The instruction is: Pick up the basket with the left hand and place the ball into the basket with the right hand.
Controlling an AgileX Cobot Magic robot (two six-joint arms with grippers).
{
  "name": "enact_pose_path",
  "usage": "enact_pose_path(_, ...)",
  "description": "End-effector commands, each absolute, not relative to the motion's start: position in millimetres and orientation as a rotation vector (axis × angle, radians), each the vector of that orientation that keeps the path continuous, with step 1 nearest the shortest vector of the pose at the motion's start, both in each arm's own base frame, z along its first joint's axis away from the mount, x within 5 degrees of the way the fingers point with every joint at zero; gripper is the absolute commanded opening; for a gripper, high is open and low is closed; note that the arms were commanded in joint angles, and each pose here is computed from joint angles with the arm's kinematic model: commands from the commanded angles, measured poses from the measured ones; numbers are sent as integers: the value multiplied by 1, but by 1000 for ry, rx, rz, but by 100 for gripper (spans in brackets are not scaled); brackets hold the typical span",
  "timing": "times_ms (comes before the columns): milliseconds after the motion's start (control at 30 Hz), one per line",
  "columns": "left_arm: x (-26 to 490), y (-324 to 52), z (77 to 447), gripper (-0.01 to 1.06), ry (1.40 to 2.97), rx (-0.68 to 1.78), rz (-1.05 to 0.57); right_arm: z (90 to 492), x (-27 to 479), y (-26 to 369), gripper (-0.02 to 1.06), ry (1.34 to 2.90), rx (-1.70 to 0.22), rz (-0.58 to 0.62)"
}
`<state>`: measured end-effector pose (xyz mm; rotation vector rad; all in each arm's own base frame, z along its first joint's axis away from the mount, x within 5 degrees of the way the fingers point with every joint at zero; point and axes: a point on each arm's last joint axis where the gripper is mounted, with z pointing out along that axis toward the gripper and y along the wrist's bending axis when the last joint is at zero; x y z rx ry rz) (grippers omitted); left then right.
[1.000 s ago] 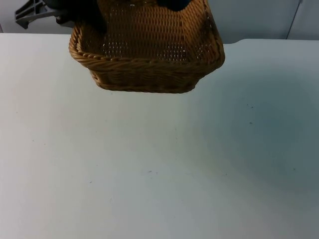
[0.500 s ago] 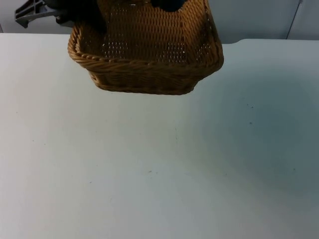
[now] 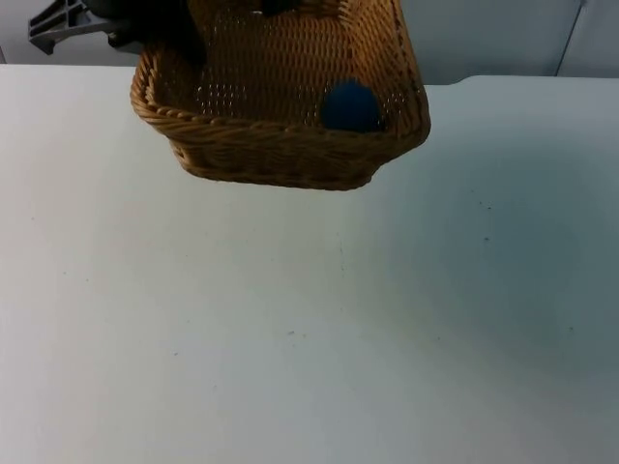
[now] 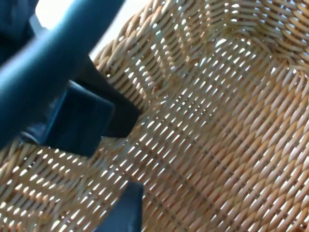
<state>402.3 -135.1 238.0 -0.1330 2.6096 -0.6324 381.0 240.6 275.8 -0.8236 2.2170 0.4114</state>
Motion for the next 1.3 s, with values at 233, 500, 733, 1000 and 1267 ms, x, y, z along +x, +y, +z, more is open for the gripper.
enact_pose_path(233,403,-136,243,0,2580,-165,-661,279,378,242,105,2223,-847,428)
enact_pose_path(500,403,-136,243,0,2580,-165,-661,277,374,242,105,2276,-862,445)
enact_pose_path(733,403,-136,243,0,2580,-165,-661,296,384,204,105,2300,-751,353)
enact_pose_path(1000,403,-136,243,0,2580,-166,-663,331,397,102,105,2344,-503,231)
enact_pose_path(1267,403,-136,243,0,2580,-166,-663,343,393,30,103,2417,-303,77)
